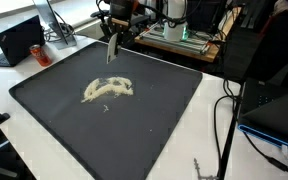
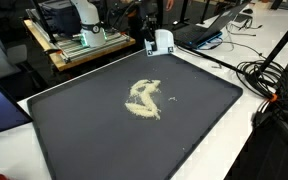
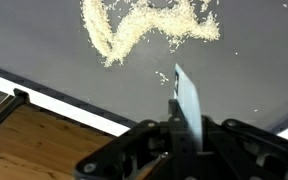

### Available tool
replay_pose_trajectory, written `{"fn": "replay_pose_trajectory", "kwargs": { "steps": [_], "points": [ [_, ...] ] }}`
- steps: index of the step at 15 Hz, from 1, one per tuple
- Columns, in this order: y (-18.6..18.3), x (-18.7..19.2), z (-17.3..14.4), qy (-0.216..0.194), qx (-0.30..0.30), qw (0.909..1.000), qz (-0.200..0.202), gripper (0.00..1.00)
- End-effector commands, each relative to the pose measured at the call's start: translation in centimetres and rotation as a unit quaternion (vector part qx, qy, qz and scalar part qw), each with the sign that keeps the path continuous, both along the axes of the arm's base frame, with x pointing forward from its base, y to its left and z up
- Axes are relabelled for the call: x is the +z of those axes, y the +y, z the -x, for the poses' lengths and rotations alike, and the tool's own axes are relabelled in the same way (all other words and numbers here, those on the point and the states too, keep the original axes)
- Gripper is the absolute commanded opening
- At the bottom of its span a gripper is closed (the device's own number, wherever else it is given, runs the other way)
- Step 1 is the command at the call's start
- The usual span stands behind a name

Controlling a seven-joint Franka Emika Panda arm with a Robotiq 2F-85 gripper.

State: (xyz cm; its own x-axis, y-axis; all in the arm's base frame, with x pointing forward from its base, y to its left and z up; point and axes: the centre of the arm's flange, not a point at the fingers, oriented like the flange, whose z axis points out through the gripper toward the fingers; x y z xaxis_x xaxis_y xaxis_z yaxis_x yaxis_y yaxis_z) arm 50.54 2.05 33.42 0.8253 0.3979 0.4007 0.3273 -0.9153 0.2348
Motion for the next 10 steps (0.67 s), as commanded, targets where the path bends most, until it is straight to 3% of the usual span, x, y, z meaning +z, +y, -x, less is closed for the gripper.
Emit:
{"fn": "replay_pose_trajectory", "kwargs": {
  "steps": [1,6,10],
  "points": [
    [0.5,-0.2,0.1,0.006,0.015,0.9999,-0.004,0.01],
    [6.4,1.3,2.6,0.003,0.083,0.9948,0.058,0.01],
    [10.4,1.7,4.2,0.010,0.119,0.9843,0.130,0.01]
  ]
}}
